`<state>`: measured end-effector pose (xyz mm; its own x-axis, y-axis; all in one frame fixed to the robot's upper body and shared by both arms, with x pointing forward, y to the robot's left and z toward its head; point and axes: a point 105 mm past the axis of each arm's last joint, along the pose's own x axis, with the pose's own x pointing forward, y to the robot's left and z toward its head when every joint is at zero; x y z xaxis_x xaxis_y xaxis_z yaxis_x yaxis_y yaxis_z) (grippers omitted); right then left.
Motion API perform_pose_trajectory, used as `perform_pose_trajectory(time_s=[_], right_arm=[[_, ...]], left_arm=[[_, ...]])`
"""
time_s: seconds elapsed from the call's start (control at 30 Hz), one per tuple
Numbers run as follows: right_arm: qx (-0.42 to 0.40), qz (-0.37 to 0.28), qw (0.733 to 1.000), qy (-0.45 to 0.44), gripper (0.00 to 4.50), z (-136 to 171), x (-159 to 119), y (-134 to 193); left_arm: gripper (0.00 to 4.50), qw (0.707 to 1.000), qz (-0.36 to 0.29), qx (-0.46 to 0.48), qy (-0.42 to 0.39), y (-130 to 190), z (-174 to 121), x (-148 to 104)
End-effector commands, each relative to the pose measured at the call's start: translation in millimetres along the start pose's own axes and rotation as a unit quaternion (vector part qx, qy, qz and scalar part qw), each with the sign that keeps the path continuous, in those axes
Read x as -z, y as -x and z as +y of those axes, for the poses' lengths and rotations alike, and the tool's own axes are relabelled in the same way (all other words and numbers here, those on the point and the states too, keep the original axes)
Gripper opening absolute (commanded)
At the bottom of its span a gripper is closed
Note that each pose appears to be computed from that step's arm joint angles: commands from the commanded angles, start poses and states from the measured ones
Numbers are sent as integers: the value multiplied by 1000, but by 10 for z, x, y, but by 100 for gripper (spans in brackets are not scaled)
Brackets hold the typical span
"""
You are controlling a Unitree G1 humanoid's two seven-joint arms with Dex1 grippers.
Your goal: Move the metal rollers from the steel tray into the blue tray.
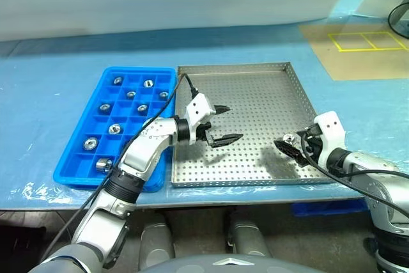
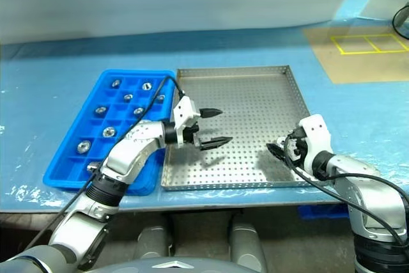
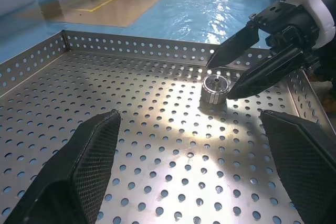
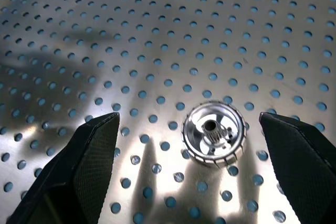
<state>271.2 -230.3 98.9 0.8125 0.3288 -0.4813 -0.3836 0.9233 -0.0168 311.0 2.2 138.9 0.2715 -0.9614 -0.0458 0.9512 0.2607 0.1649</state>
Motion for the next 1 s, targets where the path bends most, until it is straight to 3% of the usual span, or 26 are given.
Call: perform_pose_trajectory(time_s=[0.03,0.07,0.37,0.43,0.67,1.0], right_arm=[[9,-16,1000,5,436,11,-46,11],[12,-14,1000,4,436,8,-34,-10],[11,-28,1000,0,125,52,-68,-128],[11,-27,1000,0,77,52,-59,-142],[8,-31,999,11,78,48,-79,-160],[-9,-35,999,19,420,81,-129,-205]], left_arm=[[450,1000,-16,12,-18,-32,-28,-117],[450,1000,-16,14,-18,-33,-34,-111],[450,1000,-14,14,-18,-20,-28,-115],[450,1000,-12,13,-18,-8,-22,-114],[450,1000,-8,6,-20,30,-5,-111],[450,1000,-6,0,-20,45,-15,-109]])
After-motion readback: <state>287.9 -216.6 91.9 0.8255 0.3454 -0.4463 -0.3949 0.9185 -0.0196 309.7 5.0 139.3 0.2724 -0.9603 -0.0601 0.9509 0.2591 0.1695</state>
